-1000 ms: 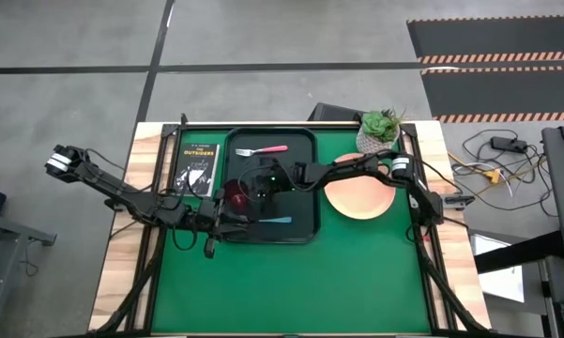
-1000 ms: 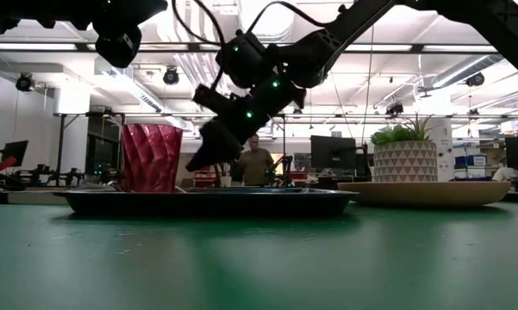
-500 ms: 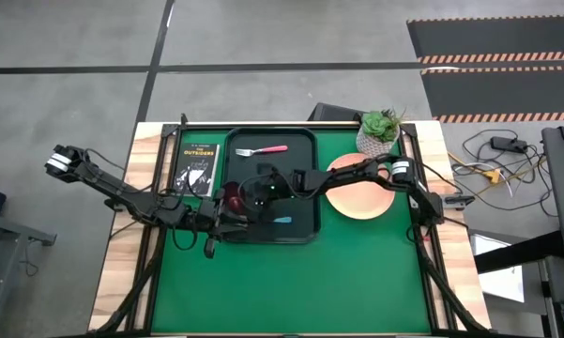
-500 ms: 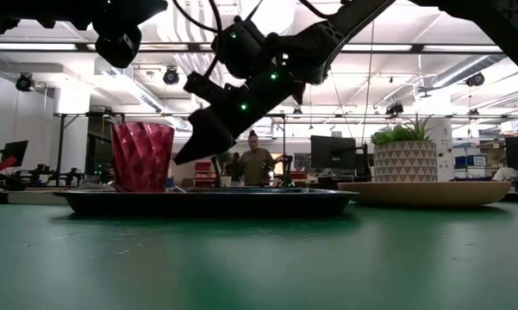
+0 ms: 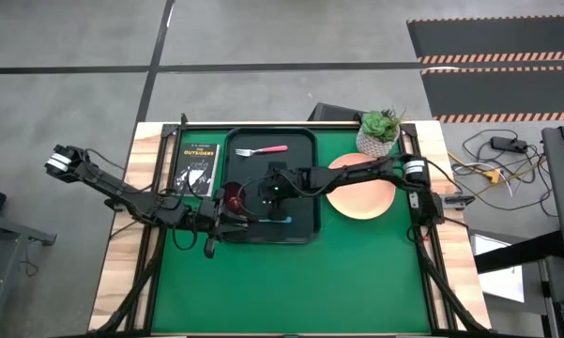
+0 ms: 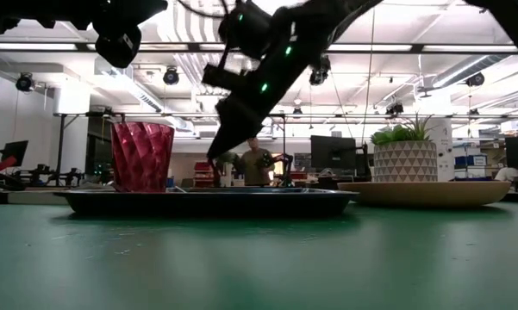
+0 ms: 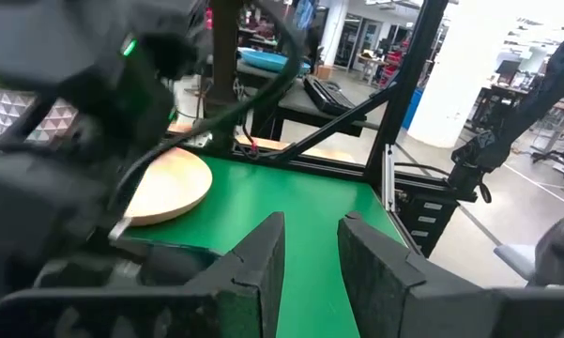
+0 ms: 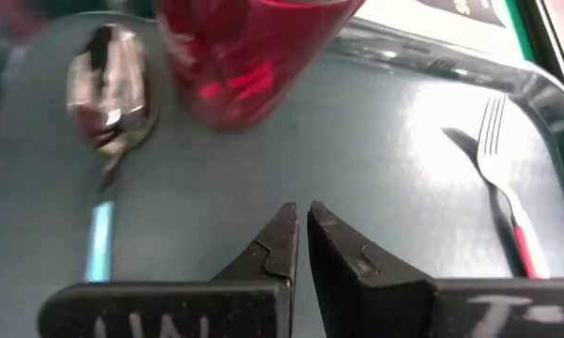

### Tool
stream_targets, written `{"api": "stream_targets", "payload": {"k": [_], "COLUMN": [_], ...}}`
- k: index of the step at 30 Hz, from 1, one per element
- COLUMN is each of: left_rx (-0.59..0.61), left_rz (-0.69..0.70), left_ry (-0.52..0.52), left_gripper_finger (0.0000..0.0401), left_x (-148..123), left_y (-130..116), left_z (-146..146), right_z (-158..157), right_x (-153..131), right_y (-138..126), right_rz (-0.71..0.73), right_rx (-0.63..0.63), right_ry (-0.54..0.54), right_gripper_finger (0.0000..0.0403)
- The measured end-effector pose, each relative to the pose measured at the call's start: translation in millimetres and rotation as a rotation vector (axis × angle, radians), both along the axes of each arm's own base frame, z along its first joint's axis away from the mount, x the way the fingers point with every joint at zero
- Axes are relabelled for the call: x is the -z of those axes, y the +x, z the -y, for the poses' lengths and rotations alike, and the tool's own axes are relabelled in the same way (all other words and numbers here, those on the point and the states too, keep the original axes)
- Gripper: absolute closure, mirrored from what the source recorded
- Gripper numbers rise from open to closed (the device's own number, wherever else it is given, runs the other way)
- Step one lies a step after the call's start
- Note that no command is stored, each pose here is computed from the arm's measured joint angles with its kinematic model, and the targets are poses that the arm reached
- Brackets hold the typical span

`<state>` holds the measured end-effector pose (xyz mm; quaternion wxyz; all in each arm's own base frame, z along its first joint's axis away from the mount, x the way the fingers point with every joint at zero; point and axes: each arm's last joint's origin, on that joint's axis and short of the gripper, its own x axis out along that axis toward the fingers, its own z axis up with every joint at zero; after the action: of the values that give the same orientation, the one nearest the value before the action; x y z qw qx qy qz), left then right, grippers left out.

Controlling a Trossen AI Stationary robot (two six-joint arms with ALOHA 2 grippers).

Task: Pick and place plate/cup/fork/spoon on tray
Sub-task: Put the orange plate on the center of the black serving tray

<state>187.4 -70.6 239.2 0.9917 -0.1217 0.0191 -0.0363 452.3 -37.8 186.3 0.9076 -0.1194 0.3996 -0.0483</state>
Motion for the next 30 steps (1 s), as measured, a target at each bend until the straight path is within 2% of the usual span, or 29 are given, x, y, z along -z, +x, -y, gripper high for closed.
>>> {"api": "stream_targets", "payload": {"k": [6, 14, 27, 30], "left_rx": [0.000, 0.000, 0.001, 0.001], "left_rz": [-0.001, -0.001, 0.000, -0.001], "left_ry": [0.000, -0.001, -0.001, -0.001], "left_gripper_finger": [0.0318, 0.0318, 0.0318, 0.0318], "left_x": [0.1, 0.1, 0.0, 0.1], "left_y": [0.0, 0.0, 0.0, 0.0], "left_z": [0.0, 0.1, 0.1, 0.1], "right_z": [-26.2, -61.9, -53.3, -50.0], "right_x": [-28.0, -35.5, -9.5, -4.2], "right_y": [-24.9, -69.9, -160.4, -176.5], "right_rz": [-0.066, -0.105, -0.184, -0.183], "right_rx": [-0.007, 0.011, 0.218, 0.268], "right_ry": [0.045, 0.060, 0.076, 0.089], "right_gripper_finger": [0.0385, 0.0385, 0.0385, 0.0374]}}
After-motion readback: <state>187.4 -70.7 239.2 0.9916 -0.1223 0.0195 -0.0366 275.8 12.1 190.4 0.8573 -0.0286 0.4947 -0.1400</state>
